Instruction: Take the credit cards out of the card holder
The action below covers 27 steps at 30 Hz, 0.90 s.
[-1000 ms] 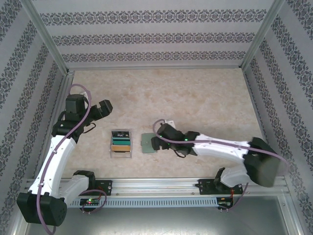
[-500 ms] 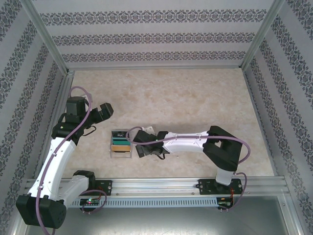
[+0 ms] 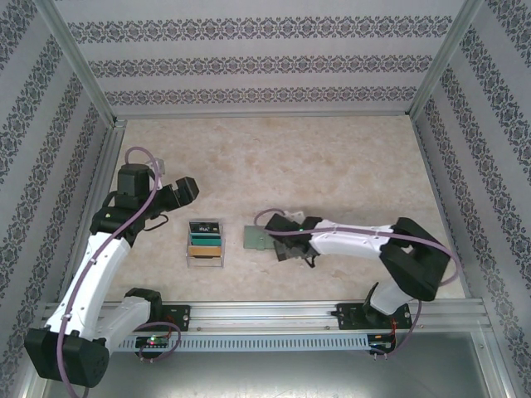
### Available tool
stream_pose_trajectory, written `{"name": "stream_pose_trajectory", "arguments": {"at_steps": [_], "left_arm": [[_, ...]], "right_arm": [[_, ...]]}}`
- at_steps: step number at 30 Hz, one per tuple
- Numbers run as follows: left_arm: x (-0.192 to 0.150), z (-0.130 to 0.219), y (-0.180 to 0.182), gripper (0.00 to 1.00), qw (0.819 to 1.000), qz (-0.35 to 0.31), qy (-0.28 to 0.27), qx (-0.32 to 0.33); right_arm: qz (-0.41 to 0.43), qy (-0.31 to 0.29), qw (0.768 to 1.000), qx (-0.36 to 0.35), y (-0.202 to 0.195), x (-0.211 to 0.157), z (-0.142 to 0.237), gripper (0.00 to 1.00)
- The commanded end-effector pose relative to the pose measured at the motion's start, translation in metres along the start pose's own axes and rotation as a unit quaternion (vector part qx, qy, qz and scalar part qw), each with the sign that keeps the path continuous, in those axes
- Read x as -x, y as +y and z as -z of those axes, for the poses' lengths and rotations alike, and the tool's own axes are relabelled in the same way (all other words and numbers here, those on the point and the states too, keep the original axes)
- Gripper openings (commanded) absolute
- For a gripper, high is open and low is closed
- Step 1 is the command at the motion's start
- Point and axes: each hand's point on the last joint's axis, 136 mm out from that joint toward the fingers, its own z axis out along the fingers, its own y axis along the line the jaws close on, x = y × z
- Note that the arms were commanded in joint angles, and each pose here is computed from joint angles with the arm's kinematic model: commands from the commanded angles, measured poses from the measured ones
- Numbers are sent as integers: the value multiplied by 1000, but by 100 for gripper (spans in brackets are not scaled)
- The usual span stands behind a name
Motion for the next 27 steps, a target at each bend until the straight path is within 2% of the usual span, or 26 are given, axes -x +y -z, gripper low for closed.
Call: {"name": "stream_pose_trajectory", "arguments": {"at_steps": [1,4,8,12,18,21,27], "left_arm": [[-5,-8,-22,92,999,-14,12,-38],[-18,-21,-42,89,997,-34,39,-61],[-37,-41,-63,86,992,-62,84,-65],[-51,-63,-76,85,989,-67,115,-68],[-57,-82,-85,86,985,-75,136,-68],[-55,-85,-88,87,985,-80,141,-67],[-54,-84,-92,89,983,-83,145,-70]], "right_arm": [[-16,-2,1000,-13,-29,4,1,98],[-22,-19,999,41,-18,14,14,98],[-16,-46,984,170,28,14,45,88],[-9,-49,972,230,61,-1,58,63],[5,-17,959,284,103,-23,48,24],[7,0,959,283,116,-25,36,12],[-16,-10,973,232,100,-8,9,12]]}}
